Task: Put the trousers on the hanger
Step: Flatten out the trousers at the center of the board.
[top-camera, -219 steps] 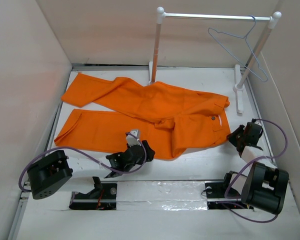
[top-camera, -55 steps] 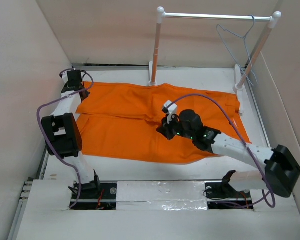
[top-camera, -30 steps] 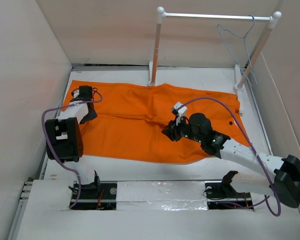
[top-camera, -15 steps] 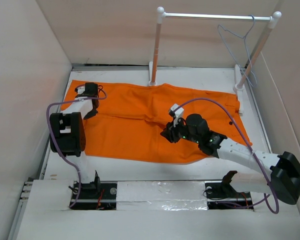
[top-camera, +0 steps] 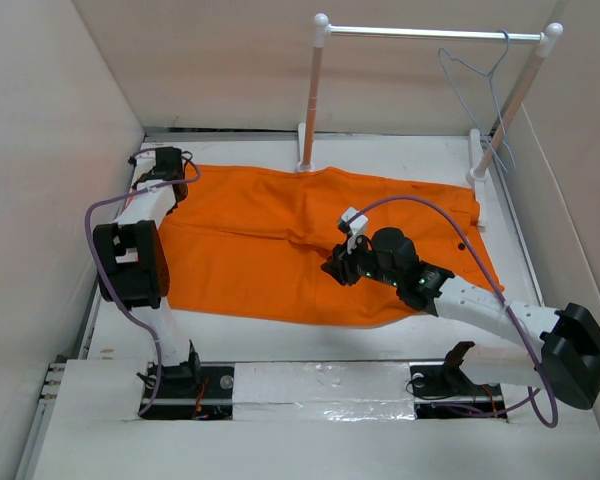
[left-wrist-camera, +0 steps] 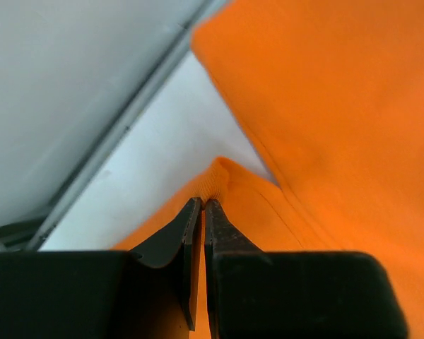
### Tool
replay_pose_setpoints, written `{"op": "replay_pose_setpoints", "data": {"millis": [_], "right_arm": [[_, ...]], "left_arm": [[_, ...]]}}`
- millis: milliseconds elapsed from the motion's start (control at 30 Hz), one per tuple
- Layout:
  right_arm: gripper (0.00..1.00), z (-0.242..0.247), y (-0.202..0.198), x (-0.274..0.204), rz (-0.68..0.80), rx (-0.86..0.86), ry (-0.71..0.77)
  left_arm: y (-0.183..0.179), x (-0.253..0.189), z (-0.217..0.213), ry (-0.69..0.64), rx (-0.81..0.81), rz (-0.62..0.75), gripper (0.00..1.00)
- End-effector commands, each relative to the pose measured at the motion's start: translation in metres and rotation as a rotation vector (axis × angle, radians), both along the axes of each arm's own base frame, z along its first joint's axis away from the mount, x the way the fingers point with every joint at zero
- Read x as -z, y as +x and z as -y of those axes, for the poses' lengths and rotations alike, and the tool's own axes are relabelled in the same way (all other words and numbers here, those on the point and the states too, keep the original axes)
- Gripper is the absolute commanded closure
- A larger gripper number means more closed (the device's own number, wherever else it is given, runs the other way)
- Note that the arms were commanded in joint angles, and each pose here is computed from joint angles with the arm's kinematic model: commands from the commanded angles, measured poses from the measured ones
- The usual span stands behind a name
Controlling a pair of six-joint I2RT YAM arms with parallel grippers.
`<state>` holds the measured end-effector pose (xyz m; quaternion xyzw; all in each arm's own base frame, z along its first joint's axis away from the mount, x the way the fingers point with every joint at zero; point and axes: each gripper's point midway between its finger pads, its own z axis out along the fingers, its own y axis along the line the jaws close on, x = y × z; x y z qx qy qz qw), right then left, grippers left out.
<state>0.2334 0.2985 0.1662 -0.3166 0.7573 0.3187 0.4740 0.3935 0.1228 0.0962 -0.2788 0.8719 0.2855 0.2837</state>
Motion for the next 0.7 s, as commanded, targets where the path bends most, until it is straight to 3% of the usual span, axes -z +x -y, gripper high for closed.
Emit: {"op": "replay_pose_setpoints", "data": {"millis": [0, 267, 367, 400, 467, 667], "right_arm": [[0.64, -0.006, 0.010, -0.021, 0.059, 0.011, 0.039], [0.64, -0.004, 0.011, -0.018, 0.056, 0.021, 0.025], [0.64, -0.002, 0.015, -0.015, 0.051, 0.032, 0.019], [0.64, -0.002, 0.015, -0.015, 0.050, 0.030, 0.019], [0.64, -0.003, 0.015, -0.015, 0.050, 0.029, 0.020], [0.68, -0.007, 0.008, -0.019, 0.051, -0.001, 0.036]], "left_arm": [[0.012, -0.030, -0.030, 0.149, -0.081, 0.017, 1.00], [0.010, -0.030, -0.068, 0.240, -0.191, -0.027, 0.99], [0.013, -0.031, -0.075, 0.227, -0.197, -0.017, 0.84], [0.015, -0.030, -0.074, 0.214, -0.188, -0.018, 0.71], [0.019, -0.028, -0.064, 0.165, -0.168, -0.001, 0.65], [0.011, -0.027, -0.009, -0.077, -0.063, 0.159, 0.65]]}}
